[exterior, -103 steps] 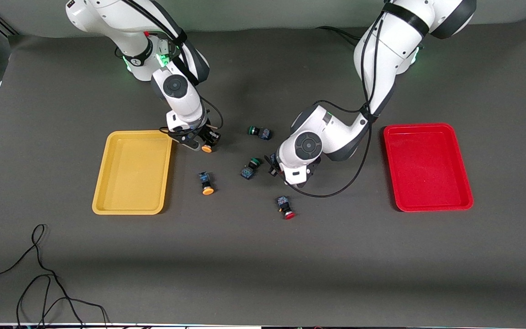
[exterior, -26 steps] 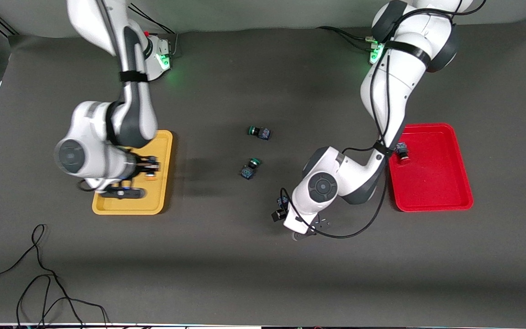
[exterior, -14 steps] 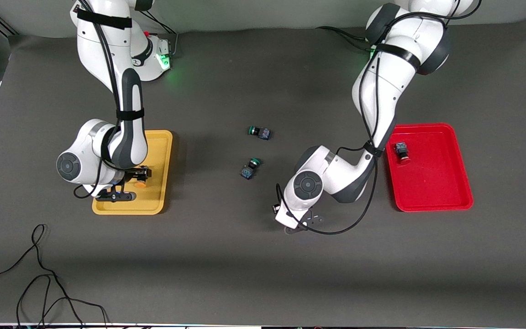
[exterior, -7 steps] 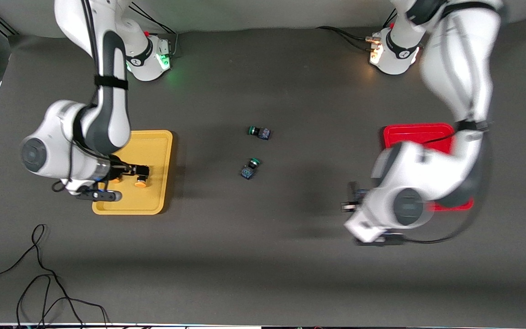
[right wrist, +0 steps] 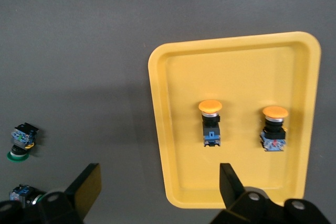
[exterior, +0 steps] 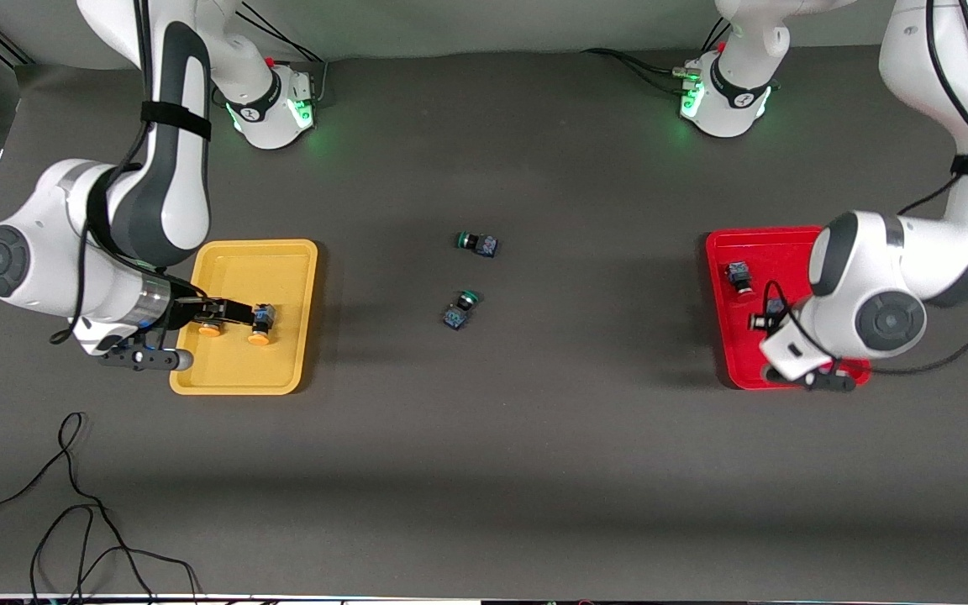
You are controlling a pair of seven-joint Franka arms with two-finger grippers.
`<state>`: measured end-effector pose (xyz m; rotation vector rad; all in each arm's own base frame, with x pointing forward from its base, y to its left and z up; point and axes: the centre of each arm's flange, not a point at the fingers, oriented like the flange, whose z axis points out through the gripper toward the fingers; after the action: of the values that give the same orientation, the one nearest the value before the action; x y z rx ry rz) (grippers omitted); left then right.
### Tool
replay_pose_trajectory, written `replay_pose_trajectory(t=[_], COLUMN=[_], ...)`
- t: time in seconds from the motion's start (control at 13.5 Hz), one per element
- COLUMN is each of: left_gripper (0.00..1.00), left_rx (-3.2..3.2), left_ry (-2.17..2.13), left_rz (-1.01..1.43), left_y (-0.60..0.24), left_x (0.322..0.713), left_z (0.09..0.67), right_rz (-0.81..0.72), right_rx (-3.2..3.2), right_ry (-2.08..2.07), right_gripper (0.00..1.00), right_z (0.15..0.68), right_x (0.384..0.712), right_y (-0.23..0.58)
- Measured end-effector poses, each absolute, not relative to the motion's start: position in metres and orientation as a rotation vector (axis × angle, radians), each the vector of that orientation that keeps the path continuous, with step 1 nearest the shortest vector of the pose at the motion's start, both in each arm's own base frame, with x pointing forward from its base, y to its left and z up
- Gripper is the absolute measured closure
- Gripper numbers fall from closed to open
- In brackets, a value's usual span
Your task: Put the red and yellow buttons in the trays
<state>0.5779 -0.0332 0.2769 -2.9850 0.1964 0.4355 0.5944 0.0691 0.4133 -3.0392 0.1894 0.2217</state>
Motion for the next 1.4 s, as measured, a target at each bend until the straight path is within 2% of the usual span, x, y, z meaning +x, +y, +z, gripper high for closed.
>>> replay_pose_trajectory(t=[0.3,0.44,0.52,0.59,0.66,0.74,0.96,1.4], left_gripper=[0.61,0.61,0.56,0.56,0.49,0.37,0.02,0.0], left_rx=[-2.995,-3.02,-3.028,-3.03,-3.028,-3.018,-2.991,-3.02], left_ry=[0.22,0.223,0.22,0.219,0.218,0.214,0.161,0.088], left_rz=[0.332,0.294,0.301,0.302,0.293,0.292,0.288,0.197], left_y=[0.033,0.046,0.049,0.05,0.051,0.052,0.044,-0.007], left_x=[0.53,0.511,0.507,0.507,0.51,0.515,0.54,0.552], left_z=[0.225,0.196,0.187,0.184,0.188,0.199,0.278,0.488], right_rz=[0.251,0.2,0.167,0.142,0.124,0.113,0.106,0.069], right_rx=[-3.077,-3.048,-3.035,-3.027,-3.028,-3.035,-3.08,-3.103], right_ry=[0.172,0.144,0.138,0.135,0.132,0.129,0.112,0.094], right_gripper=[0.0,0.0,0.0,0.0,0.0,0.0,0.0,0.0], right_z=[0.459,0.492,0.509,0.523,0.534,0.54,0.551,0.564], right_x=[0.598,0.589,0.583,0.576,0.57,0.565,0.557,0.557], right_y=[0.028,0.002,-0.009,-0.019,-0.027,-0.033,-0.039,-0.034])
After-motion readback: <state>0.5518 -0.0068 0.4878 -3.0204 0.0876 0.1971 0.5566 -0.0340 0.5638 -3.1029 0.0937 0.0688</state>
